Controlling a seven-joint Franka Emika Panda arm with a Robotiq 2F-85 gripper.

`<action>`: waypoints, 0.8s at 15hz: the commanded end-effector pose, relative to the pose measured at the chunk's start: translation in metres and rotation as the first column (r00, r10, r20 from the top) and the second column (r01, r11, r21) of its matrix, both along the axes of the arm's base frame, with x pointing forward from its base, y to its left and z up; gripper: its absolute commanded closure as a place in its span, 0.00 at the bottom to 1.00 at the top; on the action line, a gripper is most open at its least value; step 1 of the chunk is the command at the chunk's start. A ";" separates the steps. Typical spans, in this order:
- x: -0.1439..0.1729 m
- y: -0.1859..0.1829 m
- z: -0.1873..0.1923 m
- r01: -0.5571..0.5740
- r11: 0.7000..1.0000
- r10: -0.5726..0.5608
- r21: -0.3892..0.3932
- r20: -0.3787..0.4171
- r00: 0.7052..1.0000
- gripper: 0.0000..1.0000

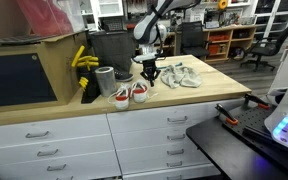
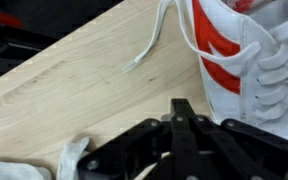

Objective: Move the right shoe backwards

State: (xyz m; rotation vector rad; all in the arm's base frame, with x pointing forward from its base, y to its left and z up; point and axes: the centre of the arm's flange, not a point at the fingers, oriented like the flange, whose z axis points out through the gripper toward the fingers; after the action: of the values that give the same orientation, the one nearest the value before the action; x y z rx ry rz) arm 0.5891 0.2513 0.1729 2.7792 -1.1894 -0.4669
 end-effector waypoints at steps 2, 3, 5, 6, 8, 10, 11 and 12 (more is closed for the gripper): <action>0.036 0.017 -0.003 0.037 0.999 -0.039 0.033 0.032 0.999 1.00; 0.042 0.020 -0.002 0.044 0.998 -0.045 0.042 0.036 0.998 1.00; 0.052 0.028 0.000 0.054 0.997 -0.057 0.062 0.041 0.998 1.00; 0.055 0.031 0.001 0.058 0.996 -0.061 0.071 0.040 0.997 1.00; 0.060 0.036 0.002 0.059 0.995 -0.062 0.080 0.034 0.998 1.00; 0.064 0.041 0.004 0.059 0.995 -0.061 0.085 0.028 0.998 1.00; 0.066 0.045 0.006 0.057 0.994 -0.060 0.090 0.027 0.998 1.00; 0.068 0.049 0.008 0.056 0.993 -0.059 0.099 0.027 0.998 1.00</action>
State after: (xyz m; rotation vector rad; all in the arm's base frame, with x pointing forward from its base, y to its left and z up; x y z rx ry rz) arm 0.6372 0.2743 0.1778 2.8350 -1.2513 -0.4740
